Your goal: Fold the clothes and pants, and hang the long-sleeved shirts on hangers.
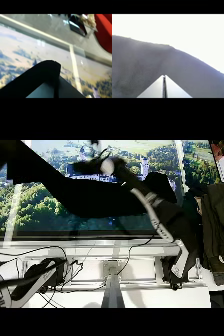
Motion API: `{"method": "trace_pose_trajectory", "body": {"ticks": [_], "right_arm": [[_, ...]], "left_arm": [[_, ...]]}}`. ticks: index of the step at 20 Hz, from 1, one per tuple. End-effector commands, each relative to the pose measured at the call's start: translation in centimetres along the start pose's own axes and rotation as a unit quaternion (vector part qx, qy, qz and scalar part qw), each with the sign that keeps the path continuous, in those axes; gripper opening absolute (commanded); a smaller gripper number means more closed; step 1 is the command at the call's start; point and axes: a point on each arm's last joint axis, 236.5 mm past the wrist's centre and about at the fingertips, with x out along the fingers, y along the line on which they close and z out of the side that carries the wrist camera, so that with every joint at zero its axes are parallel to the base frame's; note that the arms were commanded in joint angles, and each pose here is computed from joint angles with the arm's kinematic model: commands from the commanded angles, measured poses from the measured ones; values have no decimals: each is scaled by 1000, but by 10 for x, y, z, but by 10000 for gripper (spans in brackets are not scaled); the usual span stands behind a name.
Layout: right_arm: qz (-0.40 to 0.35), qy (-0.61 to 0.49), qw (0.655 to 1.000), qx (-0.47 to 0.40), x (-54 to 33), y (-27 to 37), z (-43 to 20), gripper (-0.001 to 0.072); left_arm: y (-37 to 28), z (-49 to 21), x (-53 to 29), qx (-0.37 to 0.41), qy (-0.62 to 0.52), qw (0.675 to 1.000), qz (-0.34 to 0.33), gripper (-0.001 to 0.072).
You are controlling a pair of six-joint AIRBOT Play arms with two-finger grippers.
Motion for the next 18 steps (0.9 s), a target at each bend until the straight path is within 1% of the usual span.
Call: {"method": "trace_pose_trajectory", "body": {"ticks": [1, 4, 7, 8, 9, 10, 11, 14, 17, 18], "right_arm": [[-65, 26, 997, -35, -76, -80, 34, 15], [-88, 8, 995, -42, -130, -106, 60, 16], [-99, -29, 994, -38, -168, -114, 84, 15], [-101, -35, 994, -37, -175, -115, 88, 16], [-103, -37, 993, -38, -179, -115, 89, 16], [-106, -38, 993, -37, -182, -118, 90, 15], [-106, -36, 993, -37, -182, -118, 89, 16], [-106, -36, 993, -37, -182, -118, 89, 15], [-107, -36, 993, -37, -182, -118, 89, 15], [-107, -36, 993, -37, -181, -119, 89, 16]], "left_arm": [[-40, -76, 50, -4, 95, 994, -53, 8], [-113, -186, 84, 11, 206, 971, -122, 8], [-174, -290, 84, 36, 298, 938, -171, 12], [-186, -312, 79, 44, 318, 929, -182, 113], [-193, -324, 76, 48, 329, 924, -187, 381], [-196, -328, 75, 48, 333, 923, -190, 720], [-194, -324, 75, 47, 329, 924, -188, 702], [-164, -276, 84, 32, 292, 942, -165, 700], [-95, -228, 76, 34, 289, 949, -118, 696], [-61, -218, 69, 23, 304, 948, -87, 673]]}}
